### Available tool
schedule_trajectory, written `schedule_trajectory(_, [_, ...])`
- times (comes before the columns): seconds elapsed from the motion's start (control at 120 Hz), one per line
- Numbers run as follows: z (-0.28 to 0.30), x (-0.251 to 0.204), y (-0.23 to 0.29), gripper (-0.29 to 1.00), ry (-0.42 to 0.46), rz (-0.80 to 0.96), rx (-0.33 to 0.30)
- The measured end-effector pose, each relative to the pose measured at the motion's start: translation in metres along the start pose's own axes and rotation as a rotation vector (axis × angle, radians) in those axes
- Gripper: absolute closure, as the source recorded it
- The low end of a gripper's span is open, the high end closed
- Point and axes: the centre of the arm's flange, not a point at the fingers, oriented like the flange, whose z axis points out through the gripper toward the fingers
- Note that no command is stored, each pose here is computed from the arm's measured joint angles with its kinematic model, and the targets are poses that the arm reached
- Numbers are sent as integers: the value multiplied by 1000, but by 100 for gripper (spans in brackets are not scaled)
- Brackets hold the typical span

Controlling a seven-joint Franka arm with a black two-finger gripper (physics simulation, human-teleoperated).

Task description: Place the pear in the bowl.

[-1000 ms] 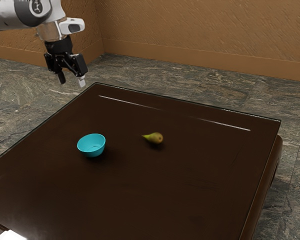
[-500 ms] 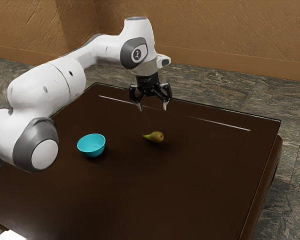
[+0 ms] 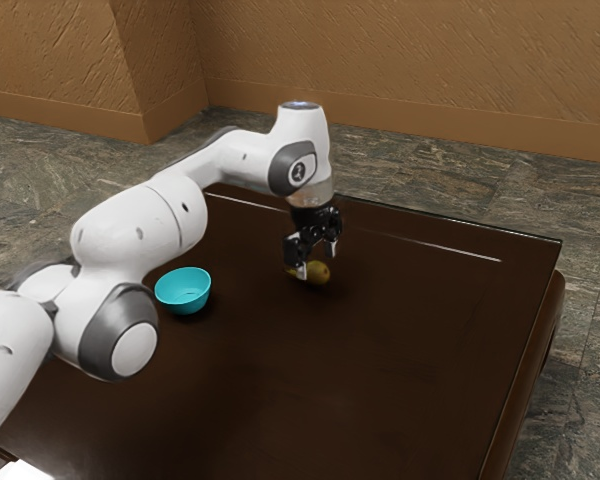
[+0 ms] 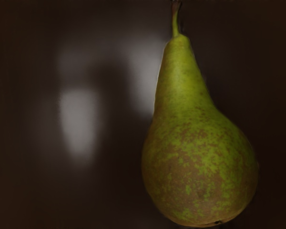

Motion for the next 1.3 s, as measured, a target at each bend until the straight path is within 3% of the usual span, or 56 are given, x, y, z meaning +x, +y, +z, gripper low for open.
schedule_trajectory(0.4, [27,7,13,3,31,-418,-76])
schedule_trajectory(0.542, [32,6,14,11,27,-511,-81])
schedule_trajectory(1.3, [41,15,15,36,21,-765,-89])
